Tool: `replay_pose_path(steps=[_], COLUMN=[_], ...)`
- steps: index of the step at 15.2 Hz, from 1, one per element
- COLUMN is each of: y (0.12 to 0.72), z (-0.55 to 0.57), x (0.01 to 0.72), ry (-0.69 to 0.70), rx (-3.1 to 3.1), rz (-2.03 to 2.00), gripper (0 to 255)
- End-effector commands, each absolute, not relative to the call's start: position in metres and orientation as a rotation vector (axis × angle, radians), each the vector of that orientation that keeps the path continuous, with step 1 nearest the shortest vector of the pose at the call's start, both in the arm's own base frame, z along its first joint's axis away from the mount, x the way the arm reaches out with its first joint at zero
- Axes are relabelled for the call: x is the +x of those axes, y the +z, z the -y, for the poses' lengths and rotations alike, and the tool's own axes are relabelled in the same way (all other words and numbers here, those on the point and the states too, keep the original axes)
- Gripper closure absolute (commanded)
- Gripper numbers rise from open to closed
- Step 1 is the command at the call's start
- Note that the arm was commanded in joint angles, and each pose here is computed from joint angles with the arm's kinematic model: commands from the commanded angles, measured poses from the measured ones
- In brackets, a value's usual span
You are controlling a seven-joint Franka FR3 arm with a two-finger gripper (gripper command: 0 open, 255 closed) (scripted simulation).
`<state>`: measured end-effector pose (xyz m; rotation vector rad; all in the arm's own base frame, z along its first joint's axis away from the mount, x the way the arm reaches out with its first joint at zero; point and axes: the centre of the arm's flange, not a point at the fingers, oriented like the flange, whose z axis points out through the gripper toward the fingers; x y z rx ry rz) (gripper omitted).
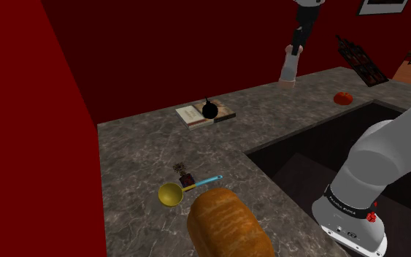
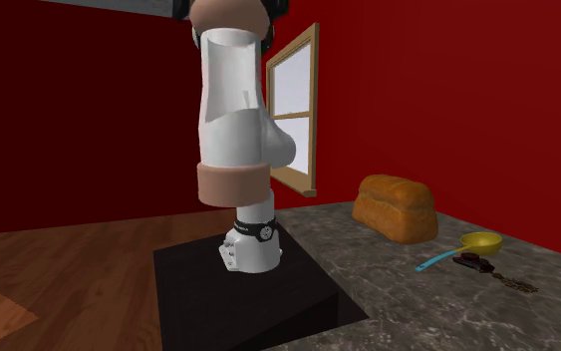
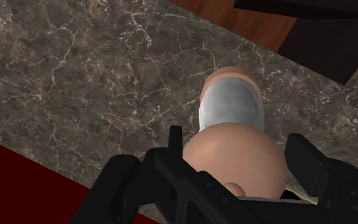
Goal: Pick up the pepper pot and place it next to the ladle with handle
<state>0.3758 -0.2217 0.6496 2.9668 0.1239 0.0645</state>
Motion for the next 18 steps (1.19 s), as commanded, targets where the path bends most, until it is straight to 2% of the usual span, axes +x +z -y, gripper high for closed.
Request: replay_pose_path(steps=[1, 18], y=[0.644, 0.607], z=[0.197, -0.022], x=[0.379, 0.414], ry=[0.065, 0.065], rx=[2.967, 2.967], rz=[-0.122, -0.122], gripper=[255, 255])
